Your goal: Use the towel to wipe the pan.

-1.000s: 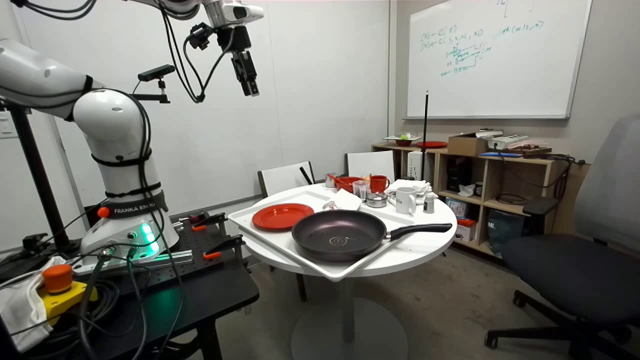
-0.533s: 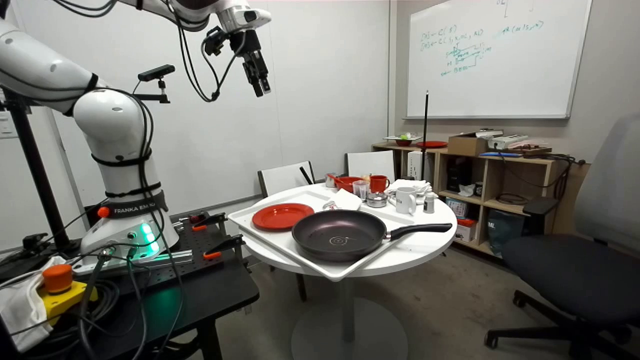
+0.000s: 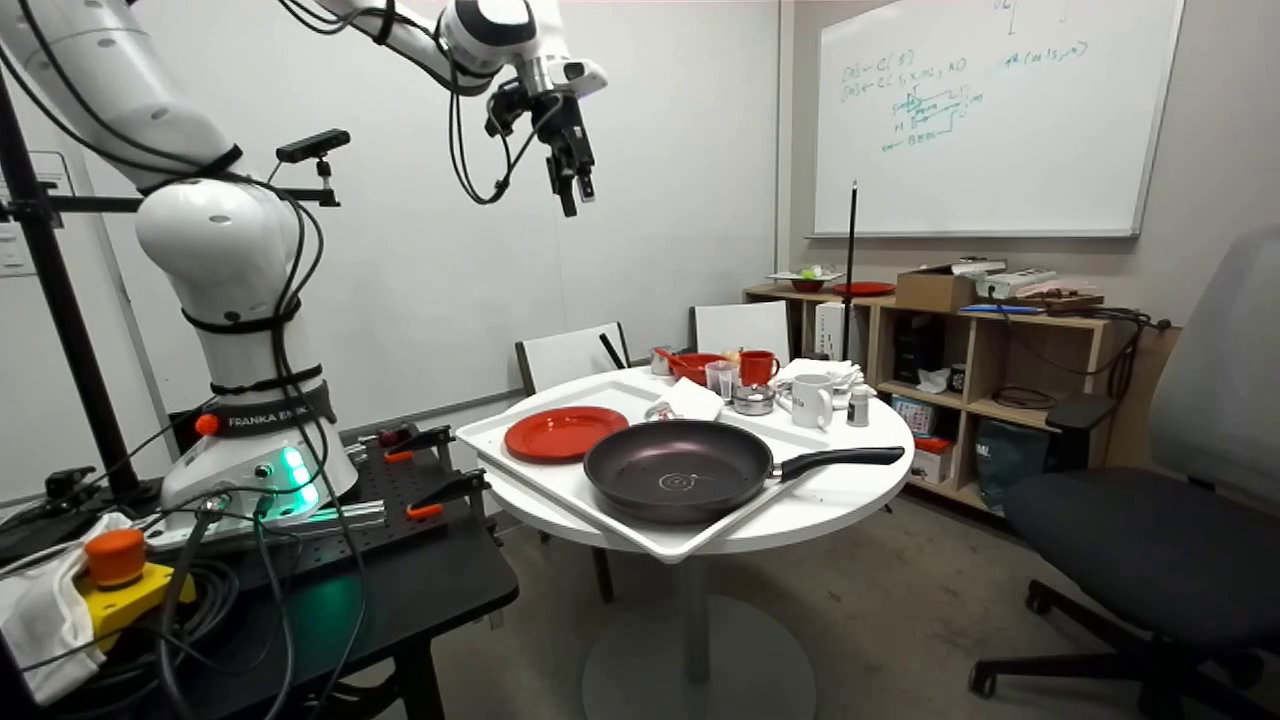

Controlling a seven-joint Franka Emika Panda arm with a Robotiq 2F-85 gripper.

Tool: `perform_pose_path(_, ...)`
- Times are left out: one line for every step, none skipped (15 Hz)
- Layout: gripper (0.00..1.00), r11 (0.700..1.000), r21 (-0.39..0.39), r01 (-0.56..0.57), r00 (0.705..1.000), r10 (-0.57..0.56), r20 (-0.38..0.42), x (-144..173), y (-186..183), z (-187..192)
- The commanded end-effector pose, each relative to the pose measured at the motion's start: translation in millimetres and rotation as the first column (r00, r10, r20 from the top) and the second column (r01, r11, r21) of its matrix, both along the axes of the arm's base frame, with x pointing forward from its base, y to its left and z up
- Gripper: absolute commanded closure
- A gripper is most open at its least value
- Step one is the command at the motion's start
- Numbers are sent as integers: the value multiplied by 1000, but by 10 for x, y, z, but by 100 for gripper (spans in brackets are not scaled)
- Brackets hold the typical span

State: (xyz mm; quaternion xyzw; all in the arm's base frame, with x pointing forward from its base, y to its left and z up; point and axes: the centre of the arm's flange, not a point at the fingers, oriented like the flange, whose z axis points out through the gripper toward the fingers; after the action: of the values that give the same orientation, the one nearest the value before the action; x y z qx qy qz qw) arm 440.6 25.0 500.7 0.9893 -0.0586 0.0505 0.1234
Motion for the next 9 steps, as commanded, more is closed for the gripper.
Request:
perform_pose_path(0,999,-38,-13,993,9,-114,894,33,-103)
perform_pose_path(0,999,-46,-23,991,16,-135,1052,30,-188)
perform_pose_path(0,998,-47,-45,987,37,-156,1210,23,-274)
perform_pose_path(0,998,-44,-55,984,46,-172,1363,20,-370)
perform_pose_path(0,996,-36,-77,980,69,-186,1517,26,-499)
perform_pose_path(0,995,-16,-99,976,94,-196,1627,36,-637)
perform_pose_path(0,993,3,-120,971,118,-206,1726,57,-783)
perform_pose_path(0,990,27,-139,965,141,-219,1819,86,-929)
perform_pose_path(0,985,50,-167,957,175,-233,1878,130,-1101)
